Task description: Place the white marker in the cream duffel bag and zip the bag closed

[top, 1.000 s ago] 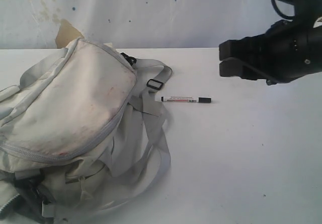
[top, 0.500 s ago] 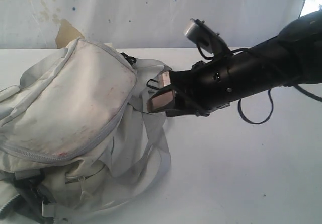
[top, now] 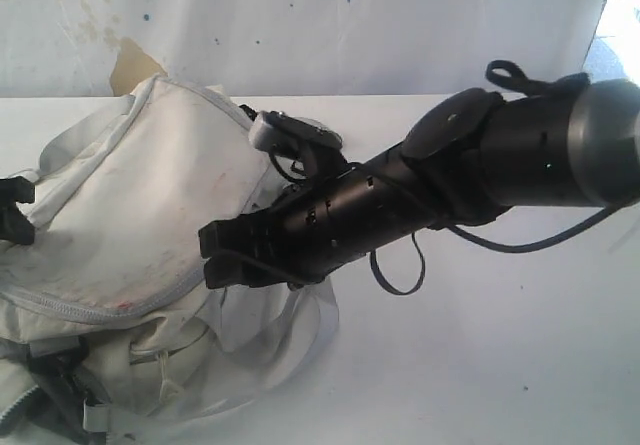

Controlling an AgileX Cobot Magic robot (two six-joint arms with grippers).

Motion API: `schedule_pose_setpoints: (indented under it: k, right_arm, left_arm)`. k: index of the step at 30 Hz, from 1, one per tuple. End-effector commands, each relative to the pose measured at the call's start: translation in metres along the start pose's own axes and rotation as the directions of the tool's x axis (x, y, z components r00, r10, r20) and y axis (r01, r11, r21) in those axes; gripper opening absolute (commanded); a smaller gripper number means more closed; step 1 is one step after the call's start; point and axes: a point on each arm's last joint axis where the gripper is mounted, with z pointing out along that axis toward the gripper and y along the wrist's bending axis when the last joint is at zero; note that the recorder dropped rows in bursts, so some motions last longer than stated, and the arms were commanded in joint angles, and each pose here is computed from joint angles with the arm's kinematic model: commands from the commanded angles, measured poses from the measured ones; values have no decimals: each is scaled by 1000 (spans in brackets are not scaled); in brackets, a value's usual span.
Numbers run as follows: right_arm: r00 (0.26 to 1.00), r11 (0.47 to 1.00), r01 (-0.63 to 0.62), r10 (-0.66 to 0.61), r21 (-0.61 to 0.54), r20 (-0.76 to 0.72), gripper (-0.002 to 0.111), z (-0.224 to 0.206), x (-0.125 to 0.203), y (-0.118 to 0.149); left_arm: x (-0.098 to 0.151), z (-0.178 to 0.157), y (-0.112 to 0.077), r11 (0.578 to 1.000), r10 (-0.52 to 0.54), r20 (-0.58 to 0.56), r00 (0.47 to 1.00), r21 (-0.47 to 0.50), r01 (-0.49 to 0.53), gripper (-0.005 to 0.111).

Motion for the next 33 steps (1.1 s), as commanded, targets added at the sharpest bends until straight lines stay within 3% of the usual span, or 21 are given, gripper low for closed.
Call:
schedule_pose_setpoints:
  k: [1,8,11,14,17,19,23,24,25,26,27,33]
  right_arm:
    - [995,994,51,-59,96,81,45,13,-4,-5]
    - [986,994,-66,51,89,159,45,23,-7,1]
    - [986,994,-80,67,81,151,47,29,-8,-1]
    - [989,994,-83,73,74,132,60,37,-10,-3]
    - [991,994,-85,77,68,110,71,45,-10,-6]
    - [986,990,-110,98,88,136,70,50,-15,-11]
    - [982,988,-129,115,84,150,48,58,-20,-13]
    - [980,987,-129,112,97,163,33,58,-22,-14]
    - [979,986,-130,111,102,168,26,58,-22,-14]
    - [978,985,-130,108,114,181,8,57,-23,-16]
    - [978,986,-120,96,120,187,0,57,-24,-16]
    - [972,994,-3,-23,112,234,0,51,-47,-2]
  left_arm:
    - [1,10,3,1000,-18,-15,1000,1,18,61]
    - [2,14,3,1000,-31,-31,999,5,31,60]
    - [3,14,2,999,-43,-49,998,19,44,44]
    - [4,14,1,999,-41,-65,997,29,43,23]
    - [0,9,-3,998,21,-89,996,57,-16,11]
    - [-7,4,-6,997,11,-96,995,77,-4,5]
    - [-10,2,-8,997,-20,-94,995,78,28,0]
    - [-10,1,-8,996,-40,-93,995,77,47,0]
    - [-10,0,-8,996,-47,-92,995,77,54,0]
    - [-11,-4,-9,994,-67,-78,995,78,73,0]
    - [-12,-10,-11,993,-78,-58,995,82,82,0]
    - [-13,-34,-14,995,-90,4,996,52,90,0]
